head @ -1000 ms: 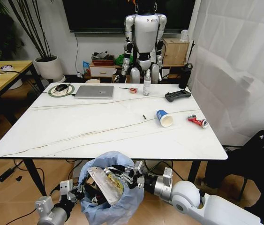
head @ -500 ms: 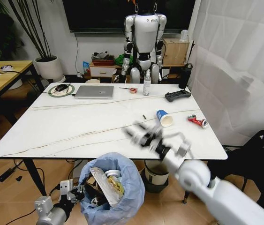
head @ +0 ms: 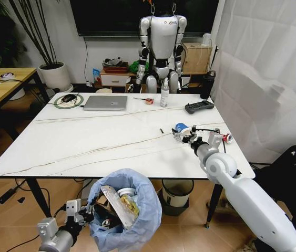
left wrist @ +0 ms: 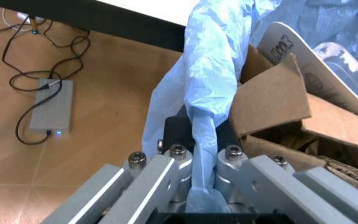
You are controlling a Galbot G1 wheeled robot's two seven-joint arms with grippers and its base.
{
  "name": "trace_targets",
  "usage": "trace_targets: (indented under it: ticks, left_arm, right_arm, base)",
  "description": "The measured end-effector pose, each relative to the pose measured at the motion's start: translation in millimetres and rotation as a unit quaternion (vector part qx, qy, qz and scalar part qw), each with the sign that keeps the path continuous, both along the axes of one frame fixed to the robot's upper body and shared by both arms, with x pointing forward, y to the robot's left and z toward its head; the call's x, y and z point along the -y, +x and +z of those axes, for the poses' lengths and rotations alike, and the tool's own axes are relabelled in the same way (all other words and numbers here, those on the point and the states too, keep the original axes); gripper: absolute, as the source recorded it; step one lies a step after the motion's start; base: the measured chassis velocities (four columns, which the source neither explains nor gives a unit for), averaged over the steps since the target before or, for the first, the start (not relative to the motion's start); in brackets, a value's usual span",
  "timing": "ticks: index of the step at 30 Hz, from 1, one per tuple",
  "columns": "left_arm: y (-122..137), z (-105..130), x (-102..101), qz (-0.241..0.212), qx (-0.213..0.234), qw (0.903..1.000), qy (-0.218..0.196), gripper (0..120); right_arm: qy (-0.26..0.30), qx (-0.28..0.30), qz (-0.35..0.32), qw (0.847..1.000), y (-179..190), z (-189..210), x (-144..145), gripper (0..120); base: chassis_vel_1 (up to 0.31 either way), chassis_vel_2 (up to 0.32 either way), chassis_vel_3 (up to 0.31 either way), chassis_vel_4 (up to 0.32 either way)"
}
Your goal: Pick up the trash bin and place the trash from the table into it.
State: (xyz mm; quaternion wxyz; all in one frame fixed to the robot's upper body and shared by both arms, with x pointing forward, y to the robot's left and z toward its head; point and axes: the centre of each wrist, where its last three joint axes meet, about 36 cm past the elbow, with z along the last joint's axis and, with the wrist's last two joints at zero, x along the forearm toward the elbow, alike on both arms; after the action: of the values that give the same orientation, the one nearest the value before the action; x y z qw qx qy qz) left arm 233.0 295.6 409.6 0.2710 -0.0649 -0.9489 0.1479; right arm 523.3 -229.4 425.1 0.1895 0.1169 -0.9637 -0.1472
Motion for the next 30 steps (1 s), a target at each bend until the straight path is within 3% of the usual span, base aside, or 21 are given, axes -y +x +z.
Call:
trace_targets:
  ticks: [14, 30]
  left_arm:
    - [-3, -1, 0, 0.007, -0.002, 1.0000, -0.002, 0]
    - [-2, -4, 0, 0.007, -0.004, 1.0000, -0.001, 0]
  right_arm:
    - [0.022, 0.004, 0.017, 1.000, 36, -32, -15, 99]
    - [0.017, 0.012, 0.013, 1.000, 44, -36, -10, 42]
  base:
    - [0.000, 0.000, 0.000, 0.000]
    - [0.000, 0.000, 0.000, 0.000]
